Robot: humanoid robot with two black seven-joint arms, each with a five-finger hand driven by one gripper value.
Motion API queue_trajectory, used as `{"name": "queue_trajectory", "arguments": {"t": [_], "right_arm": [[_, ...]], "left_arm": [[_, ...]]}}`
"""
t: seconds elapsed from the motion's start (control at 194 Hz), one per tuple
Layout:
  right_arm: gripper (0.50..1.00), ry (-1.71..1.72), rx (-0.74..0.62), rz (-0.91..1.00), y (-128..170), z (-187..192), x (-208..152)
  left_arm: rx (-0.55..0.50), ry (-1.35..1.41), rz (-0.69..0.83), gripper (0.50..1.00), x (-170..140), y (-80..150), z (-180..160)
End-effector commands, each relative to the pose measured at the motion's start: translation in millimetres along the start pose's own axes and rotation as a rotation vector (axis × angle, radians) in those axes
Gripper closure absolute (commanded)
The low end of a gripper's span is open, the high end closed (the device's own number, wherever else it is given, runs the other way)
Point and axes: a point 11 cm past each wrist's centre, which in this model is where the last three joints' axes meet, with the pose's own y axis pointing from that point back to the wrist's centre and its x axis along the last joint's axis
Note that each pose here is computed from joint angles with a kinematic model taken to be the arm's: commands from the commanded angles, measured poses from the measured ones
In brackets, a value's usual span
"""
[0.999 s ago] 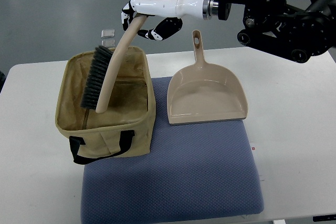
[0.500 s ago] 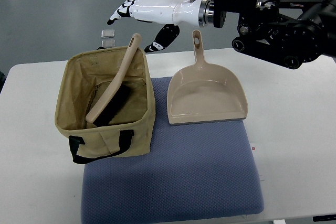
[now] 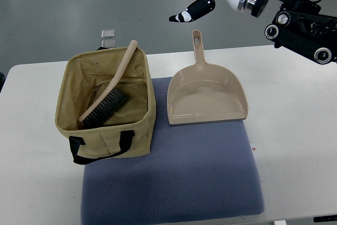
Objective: Put pink broom in yellow bag with right hand
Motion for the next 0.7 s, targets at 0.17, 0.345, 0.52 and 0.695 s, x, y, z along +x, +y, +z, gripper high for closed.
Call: {"name": "queue_trajectory", "arguments": {"t": [0.17,0.345,0.52,0.695], "right_arm": [[0.599,-0.595,-0.171,0.318,62.8,73.6,5.1],[0.587,-0.851,-0.268,0.435,94.8,107.0,-12.1],[0.572,-1.09,-0.335,0.564,126.4,133.5,-33.8],[0.572,-1.21,-0.391,0.609,145.8,146.9,-61.1]], "left_arm": [[0.0,0.0,0.0,0.5,-0.1,0.0,-0.1],[0.0,-0.001,0.001,0.5,0.5,0.0,-0.1],[0.0,0.0,0.0,0.5,-0.1,0.0,-0.1],[-0.001,0.0,0.0,0.5,-0.1,0.0,0.1]]}}
